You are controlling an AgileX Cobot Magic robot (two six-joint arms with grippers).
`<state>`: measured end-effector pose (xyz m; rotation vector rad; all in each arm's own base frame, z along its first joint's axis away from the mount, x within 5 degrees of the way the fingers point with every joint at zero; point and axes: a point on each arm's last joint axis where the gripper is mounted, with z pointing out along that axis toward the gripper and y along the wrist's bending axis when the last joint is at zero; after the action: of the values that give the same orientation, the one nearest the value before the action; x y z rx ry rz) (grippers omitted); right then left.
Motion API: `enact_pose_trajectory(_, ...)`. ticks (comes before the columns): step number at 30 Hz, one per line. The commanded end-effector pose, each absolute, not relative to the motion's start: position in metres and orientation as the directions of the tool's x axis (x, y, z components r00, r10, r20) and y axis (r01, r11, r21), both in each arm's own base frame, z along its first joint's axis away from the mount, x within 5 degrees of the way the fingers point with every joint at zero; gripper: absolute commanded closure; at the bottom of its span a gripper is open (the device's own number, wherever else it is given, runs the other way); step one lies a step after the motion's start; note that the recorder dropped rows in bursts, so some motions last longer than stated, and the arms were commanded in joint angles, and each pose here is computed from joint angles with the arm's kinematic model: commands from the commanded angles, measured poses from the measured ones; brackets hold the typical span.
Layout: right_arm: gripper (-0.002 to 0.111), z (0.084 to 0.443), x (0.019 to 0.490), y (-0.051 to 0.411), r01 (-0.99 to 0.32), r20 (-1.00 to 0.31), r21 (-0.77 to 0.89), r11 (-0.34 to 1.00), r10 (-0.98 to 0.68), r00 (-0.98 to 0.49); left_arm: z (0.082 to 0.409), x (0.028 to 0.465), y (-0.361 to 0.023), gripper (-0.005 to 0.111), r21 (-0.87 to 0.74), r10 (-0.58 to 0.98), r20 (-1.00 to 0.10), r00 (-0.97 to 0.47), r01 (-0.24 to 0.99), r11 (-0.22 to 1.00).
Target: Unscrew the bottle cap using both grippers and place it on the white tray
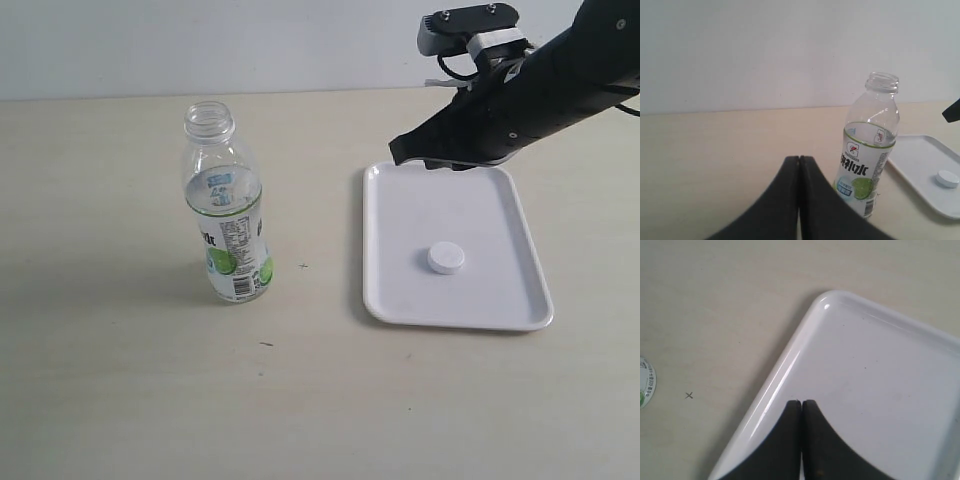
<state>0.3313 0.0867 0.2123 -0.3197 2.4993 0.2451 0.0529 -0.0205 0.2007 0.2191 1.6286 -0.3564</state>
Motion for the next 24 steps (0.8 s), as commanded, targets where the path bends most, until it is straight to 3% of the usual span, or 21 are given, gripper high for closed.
enact_pose_trajectory(1, 0.108, 0.2145, 0.3312, 0.0855, -0.279, -0.599, 0.100, 0.955, -0.166, -0.783, 0.1960, 0.0522, -0.0202, 0.107, -0.141, -0.096, -0.985, -0.145, 0.340, 0.930)
enact_pose_trajectory(5, 0.108, 0.2145, 0.3312, 0.0855, -0.279, -0.599, 0.100, 0.955, -0.166, -0.783, 0.1894, 0.0513, -0.0202, 0.107, -0.140, -0.071, -0.975, -0.212, 0.333, 0.932)
enact_pose_trajectory(24, 0.108, 0.2144, 0.3310, 0.0855, -0.281, -0.597, 0.099, 0.955, -0.169, -0.784, 0.1892, 0.0513, -0.0200, 0.107, -0.128, -0.058, -0.976, -0.210, 0.333, 0.934)
